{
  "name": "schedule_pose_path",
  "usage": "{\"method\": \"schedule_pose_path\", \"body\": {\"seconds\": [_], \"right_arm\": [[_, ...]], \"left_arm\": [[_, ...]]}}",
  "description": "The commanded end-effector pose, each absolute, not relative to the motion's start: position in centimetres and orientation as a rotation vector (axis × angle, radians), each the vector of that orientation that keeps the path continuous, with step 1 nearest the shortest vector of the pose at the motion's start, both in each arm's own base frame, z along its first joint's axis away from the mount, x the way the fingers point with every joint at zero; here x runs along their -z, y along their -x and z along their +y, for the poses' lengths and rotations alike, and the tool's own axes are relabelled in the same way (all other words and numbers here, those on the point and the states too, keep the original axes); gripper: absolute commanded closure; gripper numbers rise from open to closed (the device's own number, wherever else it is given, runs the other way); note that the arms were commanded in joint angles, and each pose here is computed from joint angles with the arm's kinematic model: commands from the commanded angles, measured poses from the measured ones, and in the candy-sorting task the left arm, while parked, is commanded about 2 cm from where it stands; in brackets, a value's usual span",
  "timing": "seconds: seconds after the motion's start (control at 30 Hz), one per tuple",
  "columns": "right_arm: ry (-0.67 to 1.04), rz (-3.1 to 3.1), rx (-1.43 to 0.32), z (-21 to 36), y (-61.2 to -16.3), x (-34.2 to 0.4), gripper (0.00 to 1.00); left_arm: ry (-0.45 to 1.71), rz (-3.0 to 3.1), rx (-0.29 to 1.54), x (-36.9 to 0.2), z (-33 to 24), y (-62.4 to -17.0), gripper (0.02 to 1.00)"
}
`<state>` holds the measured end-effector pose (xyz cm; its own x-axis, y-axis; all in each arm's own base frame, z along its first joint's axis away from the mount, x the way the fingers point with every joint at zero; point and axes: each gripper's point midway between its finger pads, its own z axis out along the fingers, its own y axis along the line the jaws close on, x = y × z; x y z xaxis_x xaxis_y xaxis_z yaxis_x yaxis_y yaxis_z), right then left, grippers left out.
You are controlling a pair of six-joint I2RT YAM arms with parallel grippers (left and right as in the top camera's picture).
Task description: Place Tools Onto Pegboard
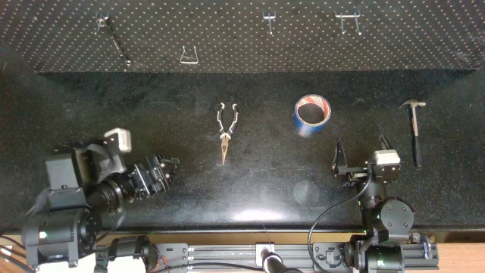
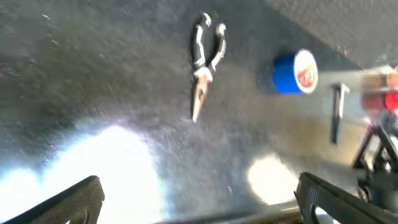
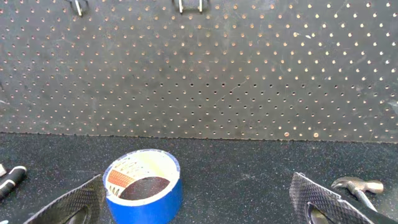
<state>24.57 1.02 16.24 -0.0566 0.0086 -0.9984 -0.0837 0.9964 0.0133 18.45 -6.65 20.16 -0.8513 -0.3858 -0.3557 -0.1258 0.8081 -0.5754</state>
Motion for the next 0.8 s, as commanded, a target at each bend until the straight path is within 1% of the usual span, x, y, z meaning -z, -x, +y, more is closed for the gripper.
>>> {"method": "schedule_pose_path", "body": {"seconds": [0.03, 0.13, 0.23, 0.33, 0.43, 0.5, 0.53, 0.57, 0.6, 0.63, 0.67, 0.73, 0.8], "right_arm": [[0.060, 1.623, -0.096, 1.3, -24.5, -16.2, 0.025], [0.060, 1.623, -0.096, 1.3, -24.5, -16.2, 0.025], [0.060, 1.624, -0.096, 1.3, -24.5, -16.1, 0.025], [0.060, 1.624, -0.096, 1.3, -24.5, -16.1, 0.025], [0.060, 1.624, -0.096, 1.3, -24.5, -16.1, 0.025], [0.060, 1.624, -0.096, 1.3, -24.5, -16.1, 0.025], [0.060, 1.624, -0.096, 1.3, -24.5, -16.1, 0.025], [0.060, 1.624, -0.096, 1.3, -24.5, -16.1, 0.025], [0.060, 1.624, -0.096, 1.3, -24.5, -16.1, 0.025], [0.060, 1.624, -0.096, 1.3, -24.5, -16.1, 0.025], [0.060, 1.624, -0.096, 1.3, -24.5, -16.1, 0.025], [0.060, 1.624, -0.096, 1.3, -24.5, -16.1, 0.025], [0.060, 1.624, -0.096, 1.3, -24.5, -16.1, 0.025]], "left_arm": [[0.235, 2.585, 0.739, -21.4, -9.6, -17.7, 0.023], [0.164, 2.646, 0.683, -20.4, -12.0, -18.3, 0.023], [0.113, 2.713, 0.738, -19.0, -15.9, -19.8, 0.020], [0.237, 2.883, 0.722, -15.9, -17.9, -20.9, 0.020], [0.326, 2.985, 0.649, -13.7, -18.6, -22.1, 0.020], [0.341, 3.044, 0.491, -13.3, -18.0, -22.5, 0.020], [0.351, 3.075, 0.298, -13.4, -16.8, -22.7, 0.020], [0.325, 3.075, 0.198, -13.9, -16.5, -23.2, 0.020], [0.239, 3.061, 0.138, -14.4, -16.6, -24.2, 0.020], [0.116, 3.035, 0.113, -15.1, -17.3, -25.8, 0.020], [0.086, 3.013, 0.099, -15.7, -17.7, -27.1, 0.020], [0.105, 2.989, 0.100, -16.2, -18.1, -28.8, 0.020], [0.130, 2.990, 0.098, -15.6, -18.1, -29.8, 0.020]]}}
